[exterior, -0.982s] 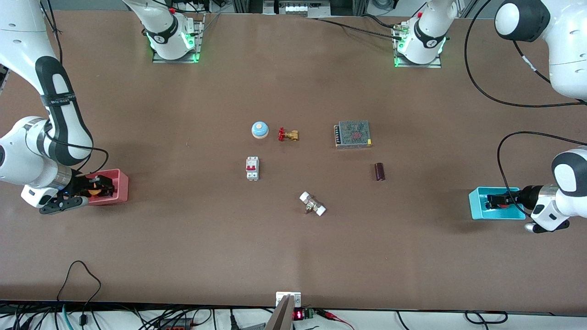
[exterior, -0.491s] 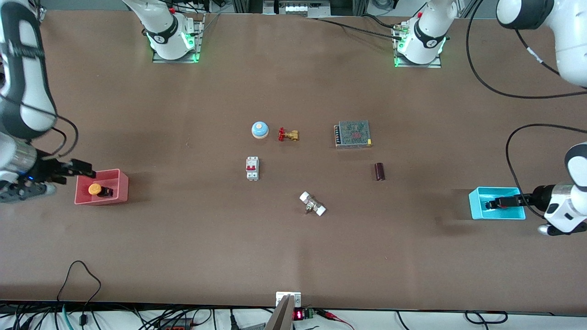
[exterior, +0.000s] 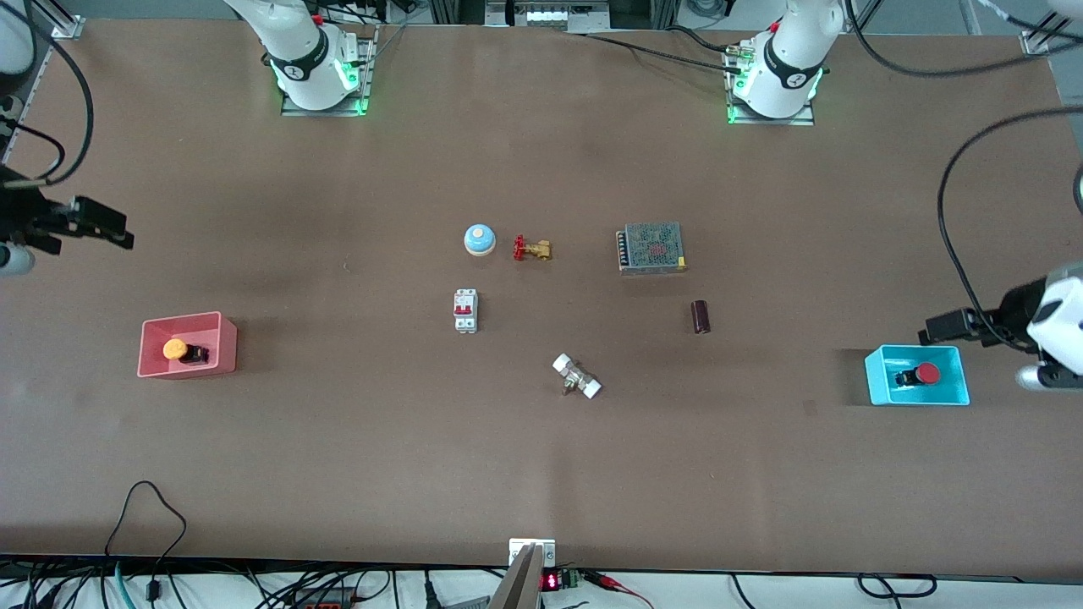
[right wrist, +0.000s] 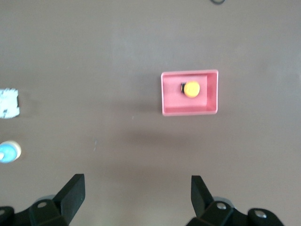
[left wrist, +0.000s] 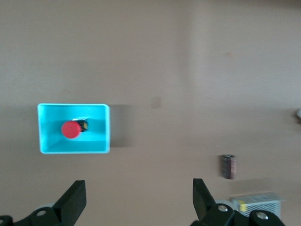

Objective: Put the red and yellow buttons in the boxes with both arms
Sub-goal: 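Open both grippers and lift them away from the boxes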

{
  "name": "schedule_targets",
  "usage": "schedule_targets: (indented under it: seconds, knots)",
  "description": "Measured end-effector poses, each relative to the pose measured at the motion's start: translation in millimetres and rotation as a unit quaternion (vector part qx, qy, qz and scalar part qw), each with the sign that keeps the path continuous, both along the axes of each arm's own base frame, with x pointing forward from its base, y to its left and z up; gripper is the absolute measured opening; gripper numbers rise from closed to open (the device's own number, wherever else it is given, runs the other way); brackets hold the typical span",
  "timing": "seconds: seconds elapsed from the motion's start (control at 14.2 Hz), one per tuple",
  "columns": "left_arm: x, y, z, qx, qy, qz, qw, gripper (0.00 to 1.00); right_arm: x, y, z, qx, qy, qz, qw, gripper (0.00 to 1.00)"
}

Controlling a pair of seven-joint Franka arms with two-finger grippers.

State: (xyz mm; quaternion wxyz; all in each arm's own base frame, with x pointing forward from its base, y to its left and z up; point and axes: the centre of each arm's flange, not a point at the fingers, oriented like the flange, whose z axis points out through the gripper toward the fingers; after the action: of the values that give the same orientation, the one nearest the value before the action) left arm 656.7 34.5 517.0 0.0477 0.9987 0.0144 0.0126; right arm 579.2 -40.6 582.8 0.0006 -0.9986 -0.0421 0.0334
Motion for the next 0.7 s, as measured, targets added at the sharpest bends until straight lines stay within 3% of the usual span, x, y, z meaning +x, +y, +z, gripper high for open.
schedule_targets:
  seconds: [0.21, 0.42, 0.7]
  knots:
    - [-39, -40, 54, 0.001, -0.019, 0.003, 1.0, 1.0, -12, 8, 3, 0.001, 0.01, 0.001, 1.0, 1.0]
    - [-76, -39, 81, 0.002, 0.008, 0.025, 1.0, 1.0, -14, 11, -4, 0.001, 0.018, 0.0, 1.0, 1.0]
    - [-98, -34, 89, 0.018, 0.018, 0.027, 0.999, 1.0, -14, 15, -3, 0.001, 0.018, 0.003, 1.0, 1.0]
